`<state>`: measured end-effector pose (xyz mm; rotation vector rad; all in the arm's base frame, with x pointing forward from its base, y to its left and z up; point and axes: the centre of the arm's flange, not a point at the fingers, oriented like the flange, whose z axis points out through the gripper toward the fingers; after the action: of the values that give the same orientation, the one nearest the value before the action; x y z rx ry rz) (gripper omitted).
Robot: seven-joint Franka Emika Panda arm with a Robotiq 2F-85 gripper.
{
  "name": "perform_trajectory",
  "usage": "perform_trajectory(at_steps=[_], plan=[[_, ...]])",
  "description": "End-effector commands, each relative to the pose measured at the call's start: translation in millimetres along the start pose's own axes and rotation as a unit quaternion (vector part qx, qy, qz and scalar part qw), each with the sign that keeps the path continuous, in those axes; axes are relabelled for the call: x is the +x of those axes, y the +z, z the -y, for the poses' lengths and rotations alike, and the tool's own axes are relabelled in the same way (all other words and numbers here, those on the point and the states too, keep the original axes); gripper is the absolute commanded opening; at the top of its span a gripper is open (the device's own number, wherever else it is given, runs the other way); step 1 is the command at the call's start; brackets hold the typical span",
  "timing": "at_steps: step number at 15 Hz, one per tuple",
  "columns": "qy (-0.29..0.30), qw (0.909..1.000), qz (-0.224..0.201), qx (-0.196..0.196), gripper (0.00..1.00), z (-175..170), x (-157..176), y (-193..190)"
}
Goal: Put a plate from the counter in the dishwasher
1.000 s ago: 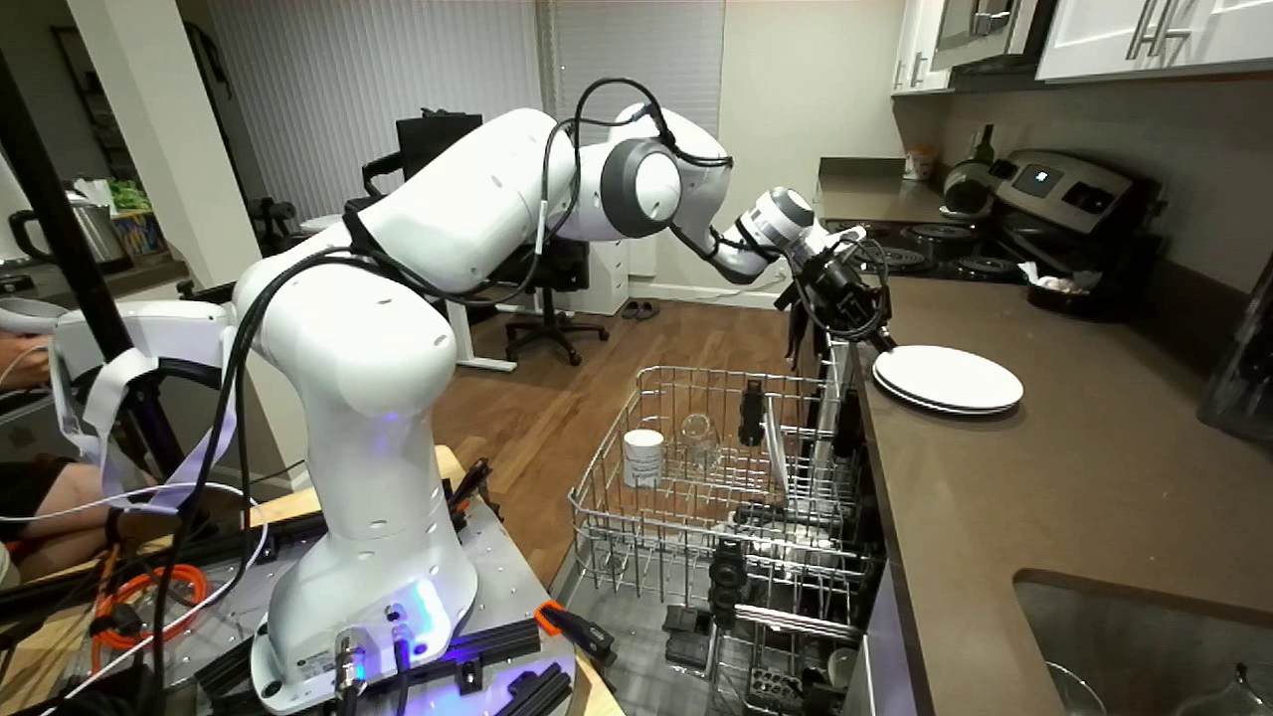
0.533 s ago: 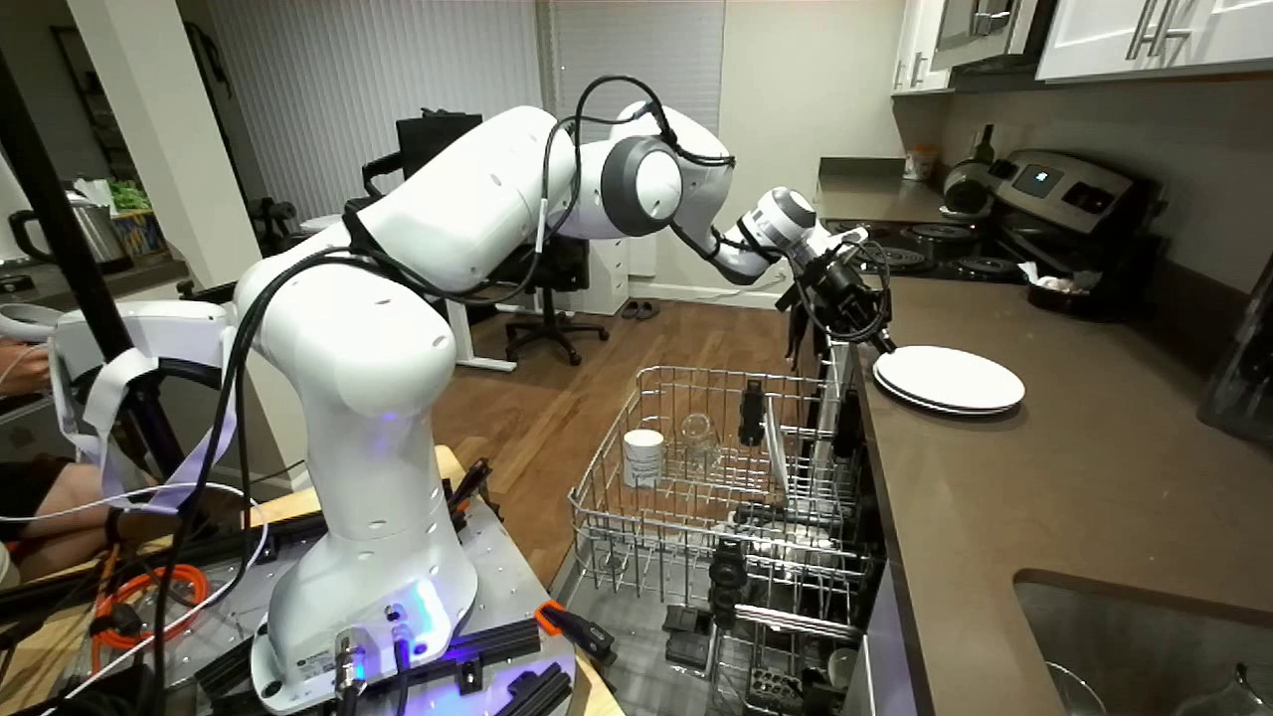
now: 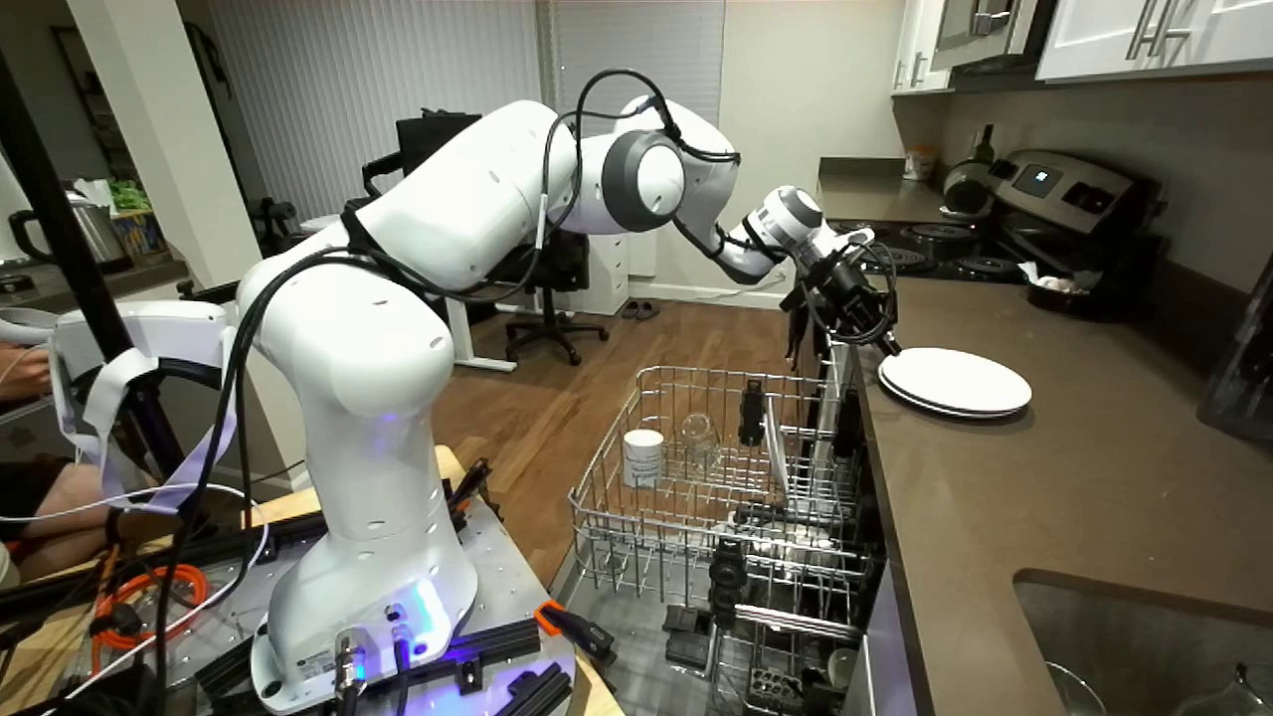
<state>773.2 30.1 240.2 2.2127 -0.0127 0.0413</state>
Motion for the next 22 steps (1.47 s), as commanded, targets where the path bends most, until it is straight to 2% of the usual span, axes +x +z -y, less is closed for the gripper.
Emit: perform_trajectory(at_steps=[1, 12, 17, 20, 21, 22], plan=[[-0.007, 0.9999, 0.006, 0.014, 0.06, -11, -16, 4], [-0.012, 0.9971, 0.045, -0.060, 0.07, 1, -18, -10], [-0.020, 0.9959, 0.046, -0.076, 0.07, 6, -19, -17], [-0.024, 0.9966, 0.039, -0.069, 0.07, 7, -18, -20], [-0.026, 0.9973, 0.034, -0.059, 0.23, 6, -19, -20], [-0.026, 0.9977, 0.032, -0.055, 0.33, 6, -20, -20]])
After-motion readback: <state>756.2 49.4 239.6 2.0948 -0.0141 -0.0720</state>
